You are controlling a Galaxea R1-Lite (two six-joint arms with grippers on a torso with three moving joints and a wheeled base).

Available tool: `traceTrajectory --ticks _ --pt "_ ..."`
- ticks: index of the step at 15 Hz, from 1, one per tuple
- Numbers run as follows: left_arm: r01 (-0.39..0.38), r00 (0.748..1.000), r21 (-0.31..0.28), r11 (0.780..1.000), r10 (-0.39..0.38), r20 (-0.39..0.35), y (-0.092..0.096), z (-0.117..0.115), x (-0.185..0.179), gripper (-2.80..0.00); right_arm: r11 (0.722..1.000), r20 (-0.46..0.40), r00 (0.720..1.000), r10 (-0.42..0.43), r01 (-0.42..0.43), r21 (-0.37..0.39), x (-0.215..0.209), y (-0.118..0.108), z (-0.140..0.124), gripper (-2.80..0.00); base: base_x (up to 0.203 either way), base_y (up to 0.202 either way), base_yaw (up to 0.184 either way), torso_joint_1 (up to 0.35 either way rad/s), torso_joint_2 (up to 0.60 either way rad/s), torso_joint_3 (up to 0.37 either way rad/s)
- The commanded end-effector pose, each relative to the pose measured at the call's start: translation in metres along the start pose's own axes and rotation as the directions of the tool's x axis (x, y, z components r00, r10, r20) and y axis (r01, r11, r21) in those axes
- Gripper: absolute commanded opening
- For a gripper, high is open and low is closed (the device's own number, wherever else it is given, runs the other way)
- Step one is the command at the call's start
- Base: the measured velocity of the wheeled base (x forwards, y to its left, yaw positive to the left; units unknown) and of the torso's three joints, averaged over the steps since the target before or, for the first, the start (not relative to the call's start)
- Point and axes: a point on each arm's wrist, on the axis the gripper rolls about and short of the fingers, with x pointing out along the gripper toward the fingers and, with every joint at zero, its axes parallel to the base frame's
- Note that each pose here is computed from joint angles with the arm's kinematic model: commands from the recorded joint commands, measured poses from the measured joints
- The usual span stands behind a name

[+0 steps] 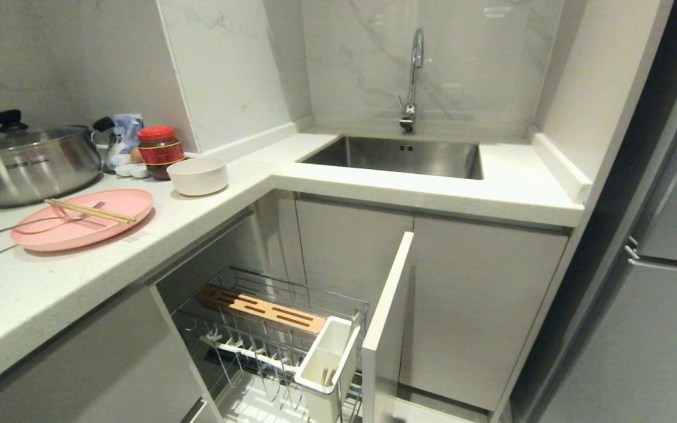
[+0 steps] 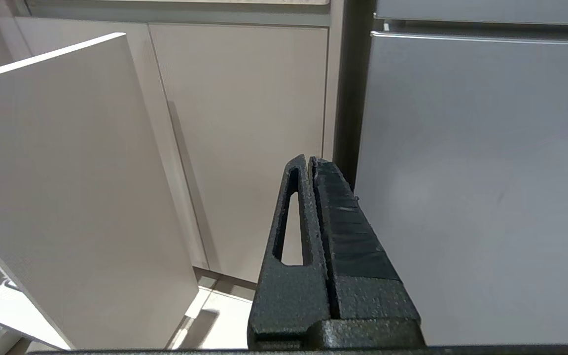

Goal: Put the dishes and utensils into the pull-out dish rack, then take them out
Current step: Pick up the chopsticks and place it in the cupboard

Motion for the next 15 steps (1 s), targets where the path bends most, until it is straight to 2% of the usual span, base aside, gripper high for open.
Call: traceTrajectory --ticks 1,3,6,9,10,11,13,15 --pt "-0.100 0.994 0.024 0.995 0.098 0.056 -0.020 -0.048 -0.041 -2.80 1.000 -0.026 1.000 0.000 0.000 0.000 0.002 0.000 -0.007 -2.80 0.000 0.000 0.000 0.000 0.00 0.000" --pt "-0.173 0.984 0.018 0.985 0.172 0.036 -0.028 -0.086 -0.049 -2.80 1.000 -0.026 1.000 0.000 0.000 0.000 0.002 0.000 -0.007 -2.80 0.000 0.000 0.000 0.000 0.00 0.000" --pt "-0.210 0.977 -0.056 0.976 0.208 -0.035 -0.033 -0.135 -0.034 -2.80 1.000 -0.026 1.000 0.000 0.000 0.002 0.002 0.000 -0.007 -2.80 0.000 0.000 0.000 0.000 0.00 0.000" --pt "-0.262 0.964 -0.053 0.964 0.259 -0.058 -0.037 -0.181 -0.011 -2.80 1.000 -0.026 1.000 0.000 0.000 0.000 0.002 0.000 -0.007 -2.80 0.000 0.000 0.000 0.000 0.00 0.000" --pt "-0.267 0.963 -0.060 0.962 0.263 -0.066 -0.038 -0.191 -0.009 -2.80 1.000 -0.026 1.000 0.000 0.000 0.000 0.002 0.000 -0.007 -2.80 0.000 0.000 0.000 0.000 0.00 0.000" --pt "-0.242 0.968 -0.090 0.966 0.235 -0.086 -0.039 -0.194 -0.008 -2.80 1.000 -0.026 1.000 0.000 0.000 0.000 0.002 0.000 -0.007 -2.80 0.000 0.000 0.000 0.000 0.00 0.000" --pt "-0.192 0.972 -0.136 0.972 0.169 -0.165 -0.042 -0.199 -0.010 -2.80 1.000 -0.026 1.000 0.000 0.000 0.000 0.002 0.000 -0.007 -2.80 0.000 0.000 0.000 0.000 0.00 0.000" --pt "-0.196 0.974 -0.143 0.970 0.176 -0.143 -0.042 -0.198 -0.009 -2.80 1.000 -0.027 1.000 0.000 0.000 0.000 0.002 0.000 -0.007 -2.80 0.000 0.000 0.000 0.000 0.00 0.000"
